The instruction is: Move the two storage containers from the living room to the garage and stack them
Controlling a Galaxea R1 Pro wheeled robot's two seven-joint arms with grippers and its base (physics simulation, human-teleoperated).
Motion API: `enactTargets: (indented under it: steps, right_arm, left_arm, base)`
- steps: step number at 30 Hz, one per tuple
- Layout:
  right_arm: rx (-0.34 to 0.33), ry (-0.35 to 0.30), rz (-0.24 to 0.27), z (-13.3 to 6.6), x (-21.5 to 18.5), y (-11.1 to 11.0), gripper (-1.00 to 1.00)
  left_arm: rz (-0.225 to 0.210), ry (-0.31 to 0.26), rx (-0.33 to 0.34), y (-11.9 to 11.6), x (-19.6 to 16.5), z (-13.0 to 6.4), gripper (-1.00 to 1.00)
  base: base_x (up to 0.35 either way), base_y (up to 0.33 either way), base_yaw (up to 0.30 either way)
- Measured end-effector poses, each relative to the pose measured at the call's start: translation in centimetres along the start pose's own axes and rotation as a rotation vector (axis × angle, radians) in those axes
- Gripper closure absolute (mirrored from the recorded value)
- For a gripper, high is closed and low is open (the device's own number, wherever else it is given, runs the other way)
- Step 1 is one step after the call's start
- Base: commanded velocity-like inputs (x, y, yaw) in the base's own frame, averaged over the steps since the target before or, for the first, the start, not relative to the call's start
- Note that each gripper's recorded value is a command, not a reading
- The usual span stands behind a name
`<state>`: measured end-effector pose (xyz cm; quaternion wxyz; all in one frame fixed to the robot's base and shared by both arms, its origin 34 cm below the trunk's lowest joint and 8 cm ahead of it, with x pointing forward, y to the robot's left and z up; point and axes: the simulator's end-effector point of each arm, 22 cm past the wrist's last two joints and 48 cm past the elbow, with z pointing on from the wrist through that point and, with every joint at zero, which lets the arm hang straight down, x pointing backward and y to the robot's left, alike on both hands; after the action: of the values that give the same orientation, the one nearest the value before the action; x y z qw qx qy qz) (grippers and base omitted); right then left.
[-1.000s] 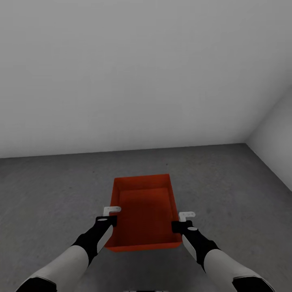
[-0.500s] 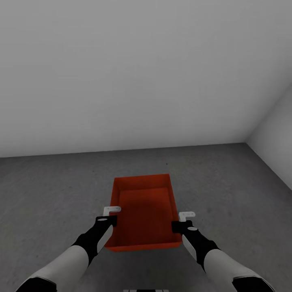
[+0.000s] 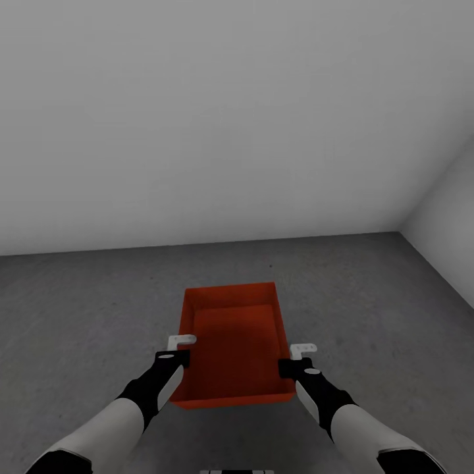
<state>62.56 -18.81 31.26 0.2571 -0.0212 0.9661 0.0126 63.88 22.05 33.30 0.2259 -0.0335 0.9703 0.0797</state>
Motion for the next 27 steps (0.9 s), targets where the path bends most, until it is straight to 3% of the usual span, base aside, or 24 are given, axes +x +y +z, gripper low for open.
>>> enactTargets:
  steps: [2,3,4,27]
  right_arm:
    - [0.0,0.0,0.0,0.0,0.01,0.0,1.0]
    - [0.0,0.0,0.001,0.0,0.01,0.01,-1.0]
    - [0.001,0.004,0.024,0.0,0.16,-0.11,-1.0]
    - [0.003,0.006,0.024,0.01,0.21,-0.31,-1.0]
  left_arm:
    - [0.0,0.0,0.0,0.02,-0.01,0.0,1.0]
    - [0.0,0.0,0.0,0.02,-0.01,0.0,-1.0]
    - [-0.011,-0.006,0.007,-0.07,-0.28,-0.01,-1.0]
    - [-0.014,-0.005,0.004,0.0,-0.29,-0.01,-1.0]
  base:
    - [0.0,0.0,0.0]
    - [0.0,0.0,0.0]
    - [0.0,0.0,0.0]
    - [0.0,0.0,0.0]
